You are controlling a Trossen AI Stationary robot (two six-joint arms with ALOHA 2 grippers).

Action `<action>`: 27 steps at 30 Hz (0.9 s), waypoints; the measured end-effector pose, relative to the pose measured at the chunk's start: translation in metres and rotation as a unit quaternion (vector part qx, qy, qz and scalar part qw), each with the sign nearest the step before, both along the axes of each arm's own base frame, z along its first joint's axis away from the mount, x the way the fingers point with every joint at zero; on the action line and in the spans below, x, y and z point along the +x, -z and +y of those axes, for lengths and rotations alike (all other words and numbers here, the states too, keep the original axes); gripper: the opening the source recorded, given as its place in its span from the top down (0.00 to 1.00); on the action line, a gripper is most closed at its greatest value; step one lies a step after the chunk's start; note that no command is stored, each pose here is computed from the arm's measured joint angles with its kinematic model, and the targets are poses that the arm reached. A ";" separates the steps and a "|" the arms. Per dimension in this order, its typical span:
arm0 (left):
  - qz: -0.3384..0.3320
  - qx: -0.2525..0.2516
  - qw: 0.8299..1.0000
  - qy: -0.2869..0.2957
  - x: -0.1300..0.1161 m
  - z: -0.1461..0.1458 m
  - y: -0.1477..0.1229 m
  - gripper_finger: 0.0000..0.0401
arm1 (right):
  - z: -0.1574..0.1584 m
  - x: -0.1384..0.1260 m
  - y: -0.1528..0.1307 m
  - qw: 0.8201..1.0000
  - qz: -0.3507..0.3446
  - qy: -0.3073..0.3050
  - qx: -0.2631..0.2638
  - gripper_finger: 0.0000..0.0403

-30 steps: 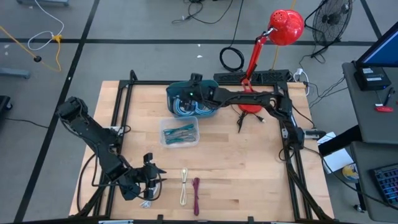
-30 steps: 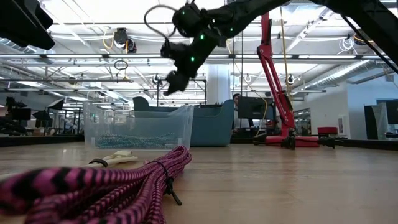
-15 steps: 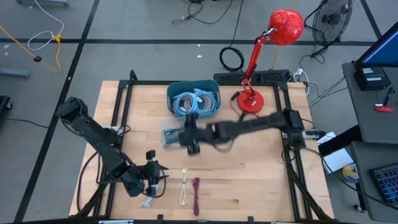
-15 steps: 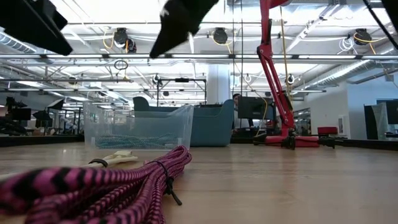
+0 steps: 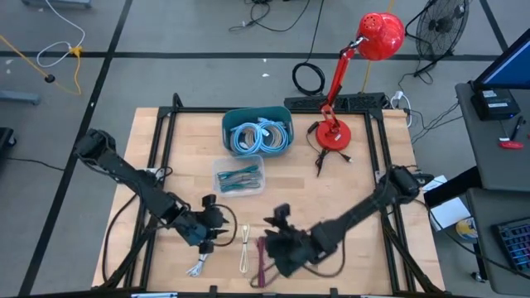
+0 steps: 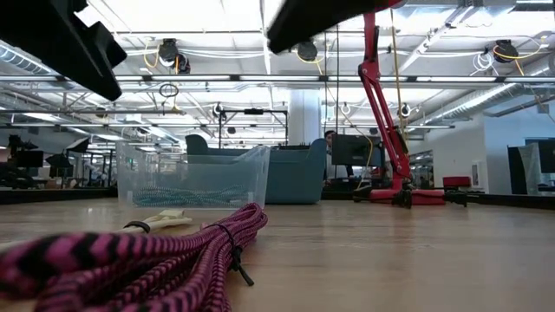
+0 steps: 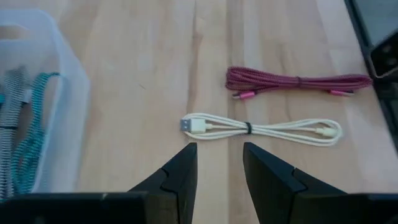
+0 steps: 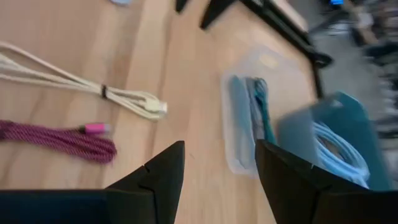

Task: Pick & Place USB Port
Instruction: Put the white charger cable into the transparent bin

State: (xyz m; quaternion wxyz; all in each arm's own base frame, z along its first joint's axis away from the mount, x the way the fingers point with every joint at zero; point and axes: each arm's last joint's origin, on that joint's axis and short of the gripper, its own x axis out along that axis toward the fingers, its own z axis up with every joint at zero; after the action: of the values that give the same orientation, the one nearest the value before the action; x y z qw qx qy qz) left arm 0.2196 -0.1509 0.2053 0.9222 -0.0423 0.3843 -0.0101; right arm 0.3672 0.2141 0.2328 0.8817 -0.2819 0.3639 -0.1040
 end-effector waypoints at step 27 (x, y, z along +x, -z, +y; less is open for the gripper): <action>0.298 -0.317 0.892 -0.123 -0.032 -0.072 0.026 0.67 | -0.017 -0.022 0.069 0.979 -0.145 0.139 -0.043 0.55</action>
State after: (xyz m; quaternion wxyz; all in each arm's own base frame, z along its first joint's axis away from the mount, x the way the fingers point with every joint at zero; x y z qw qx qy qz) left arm 0.1880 -0.2231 0.1791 0.6959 -0.3802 0.6092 -0.0042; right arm 0.3455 0.1969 0.1637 0.8889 -0.2483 0.2631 -0.2809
